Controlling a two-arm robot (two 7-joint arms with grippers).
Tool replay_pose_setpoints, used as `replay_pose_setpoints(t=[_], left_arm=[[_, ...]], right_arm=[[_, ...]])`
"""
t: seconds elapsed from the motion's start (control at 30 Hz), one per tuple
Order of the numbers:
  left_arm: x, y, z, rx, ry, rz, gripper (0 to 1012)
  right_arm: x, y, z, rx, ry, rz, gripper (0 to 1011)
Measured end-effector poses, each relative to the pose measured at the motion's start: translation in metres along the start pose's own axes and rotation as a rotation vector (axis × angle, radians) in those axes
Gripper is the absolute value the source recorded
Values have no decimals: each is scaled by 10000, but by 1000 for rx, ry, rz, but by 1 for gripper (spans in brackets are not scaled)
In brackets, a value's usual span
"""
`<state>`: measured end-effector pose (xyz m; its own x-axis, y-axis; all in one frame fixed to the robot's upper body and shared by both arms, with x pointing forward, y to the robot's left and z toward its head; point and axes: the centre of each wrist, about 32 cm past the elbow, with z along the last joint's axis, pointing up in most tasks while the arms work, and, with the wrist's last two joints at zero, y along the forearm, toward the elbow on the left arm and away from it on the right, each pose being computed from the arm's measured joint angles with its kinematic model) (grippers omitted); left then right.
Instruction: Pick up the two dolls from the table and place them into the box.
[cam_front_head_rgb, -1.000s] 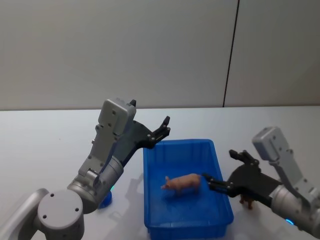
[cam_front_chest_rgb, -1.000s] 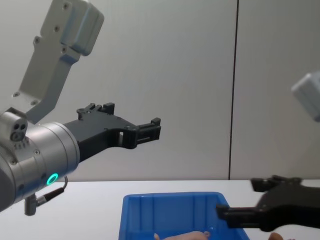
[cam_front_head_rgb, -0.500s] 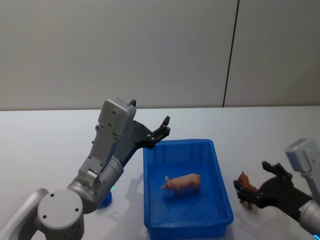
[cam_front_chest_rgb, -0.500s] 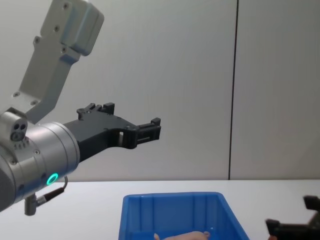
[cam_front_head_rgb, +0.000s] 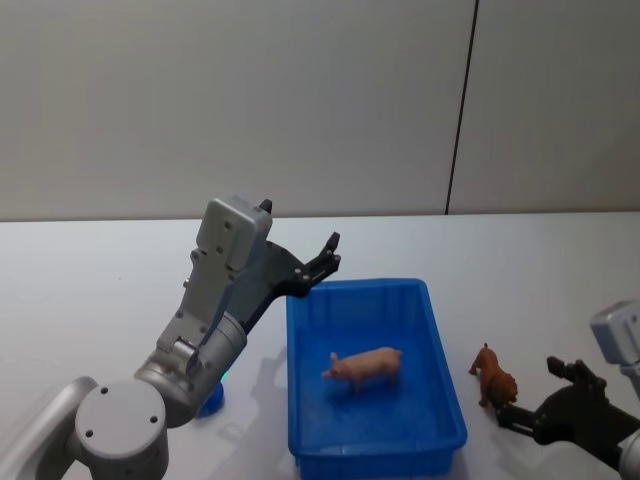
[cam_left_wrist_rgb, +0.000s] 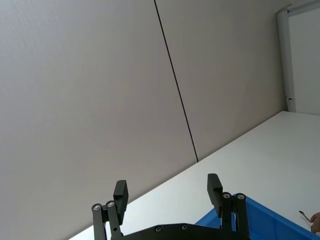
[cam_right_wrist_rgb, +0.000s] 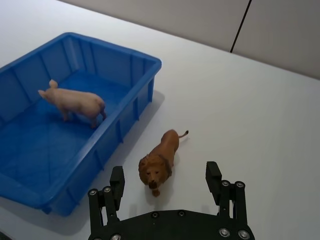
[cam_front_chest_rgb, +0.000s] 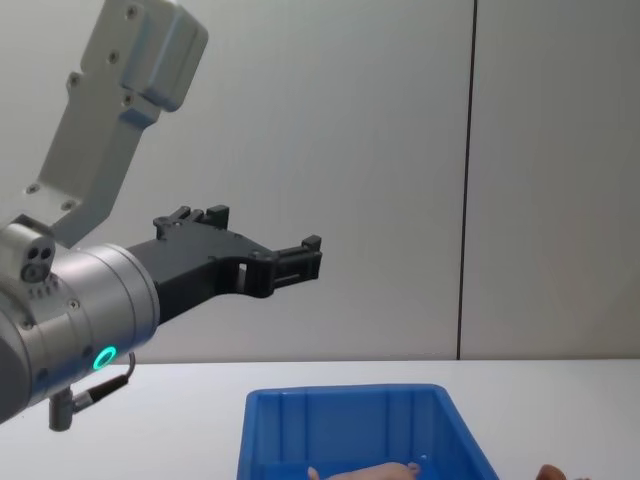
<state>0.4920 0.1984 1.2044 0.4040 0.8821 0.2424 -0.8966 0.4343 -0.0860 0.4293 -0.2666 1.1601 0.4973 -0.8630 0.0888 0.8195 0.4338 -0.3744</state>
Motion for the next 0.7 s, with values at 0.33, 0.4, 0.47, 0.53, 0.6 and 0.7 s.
replay_pose_setpoints(t=[0.33, 0.4, 0.47, 0.53, 0.6, 0.7], left_arm=[[0, 0, 0, 0, 0, 0, 1003], [0, 0, 0, 0, 0, 0, 1003], [0, 0, 0, 0, 0, 0, 1003], [0, 0, 0, 0, 0, 0, 1003], [0, 0, 0, 0, 0, 0, 1003], [0, 0, 0, 0, 0, 0, 1003]], right_arm=[[-5, 83, -60, -28, 29, 28, 1001], [-7, 99, -63, -29, 32, 30, 1001], [-8, 124, -69, -30, 38, 30, 1001], [-9, 149, -75, -31, 43, 29, 986], [-9, 167, -79, -31, 47, 25, 962], [-10, 202, -80, -26, 53, 16, 892]])
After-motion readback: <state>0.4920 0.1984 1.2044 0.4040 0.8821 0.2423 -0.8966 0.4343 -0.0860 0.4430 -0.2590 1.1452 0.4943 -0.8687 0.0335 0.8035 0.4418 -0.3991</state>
